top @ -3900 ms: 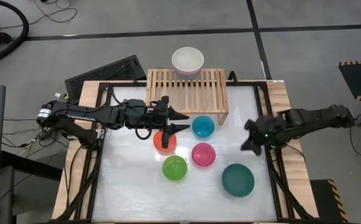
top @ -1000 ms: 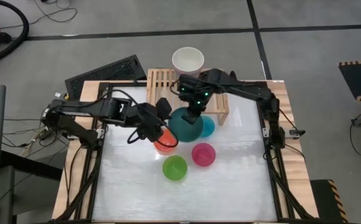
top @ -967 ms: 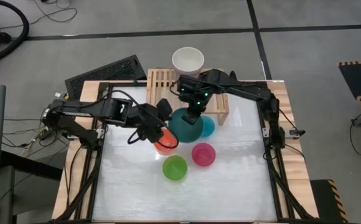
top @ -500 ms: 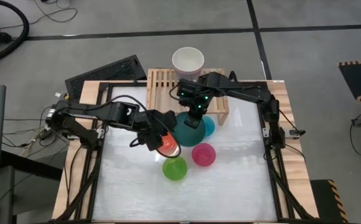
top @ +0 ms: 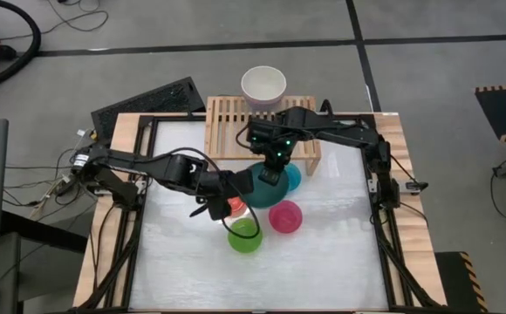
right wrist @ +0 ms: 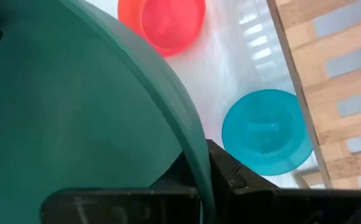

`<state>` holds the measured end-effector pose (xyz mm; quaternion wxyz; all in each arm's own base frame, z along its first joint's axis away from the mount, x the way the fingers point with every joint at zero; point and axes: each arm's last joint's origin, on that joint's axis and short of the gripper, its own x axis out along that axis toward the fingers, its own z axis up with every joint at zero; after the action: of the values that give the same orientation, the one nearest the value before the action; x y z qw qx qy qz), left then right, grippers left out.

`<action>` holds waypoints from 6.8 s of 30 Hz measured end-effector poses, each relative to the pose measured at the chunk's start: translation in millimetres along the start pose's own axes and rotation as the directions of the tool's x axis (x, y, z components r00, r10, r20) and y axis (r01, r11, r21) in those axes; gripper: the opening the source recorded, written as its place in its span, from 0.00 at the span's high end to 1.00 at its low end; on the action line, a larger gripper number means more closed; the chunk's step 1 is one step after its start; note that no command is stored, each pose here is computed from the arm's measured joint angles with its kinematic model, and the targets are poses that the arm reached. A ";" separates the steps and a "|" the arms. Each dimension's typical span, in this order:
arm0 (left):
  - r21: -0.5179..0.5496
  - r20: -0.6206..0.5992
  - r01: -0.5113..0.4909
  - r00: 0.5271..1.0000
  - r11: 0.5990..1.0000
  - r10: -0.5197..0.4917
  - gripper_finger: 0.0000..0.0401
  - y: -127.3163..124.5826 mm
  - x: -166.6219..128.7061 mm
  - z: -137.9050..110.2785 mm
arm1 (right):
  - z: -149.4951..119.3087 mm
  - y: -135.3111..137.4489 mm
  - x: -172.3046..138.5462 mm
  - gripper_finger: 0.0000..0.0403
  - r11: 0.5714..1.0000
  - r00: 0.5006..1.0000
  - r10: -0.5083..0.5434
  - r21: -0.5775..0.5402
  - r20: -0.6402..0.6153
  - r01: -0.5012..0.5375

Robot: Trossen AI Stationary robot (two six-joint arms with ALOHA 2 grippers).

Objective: Place and stack bowls onto a shelf
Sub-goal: Stack the right green bowl on top of the white bowl on the shelf, then put the orange bowl on the shelf

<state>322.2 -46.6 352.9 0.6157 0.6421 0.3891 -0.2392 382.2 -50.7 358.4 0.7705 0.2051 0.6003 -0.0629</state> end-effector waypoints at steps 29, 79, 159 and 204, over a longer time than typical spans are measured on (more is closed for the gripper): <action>-0.186 -0.148 -0.175 0.978 0.967 0.148 1.00 14.4 -4.0 -13.8 | -19.2 -1.7 -103.6 0.33 0.997 0.855 0.075 -0.009 0.513 -0.082; -0.803 -0.150 -0.254 0.961 0.538 0.230 1.00 75.8 9.5 -284.7 | -158.5 -25.9 -214.3 0.33 0.976 0.731 -0.173 0.213 0.660 0.039; -0.942 0.335 0.336 0.938 0.003 0.094 0.69 -37.2 -166.8 -83.7 | -188.4 25.3 -41.4 0.37 0.989 0.950 -0.095 0.141 0.299 0.055; -0.874 0.281 0.350 0.930 0.337 -0.236 0.69 -107.5 118.0 2.4 | -245.1 40.9 4.5 0.37 0.973 0.960 -0.136 0.216 0.244 0.083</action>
<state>306.0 -31.2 194.8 0.8309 0.1047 0.5317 -0.1262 177.1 83.0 316.1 0.8119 0.2393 0.4963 -0.1928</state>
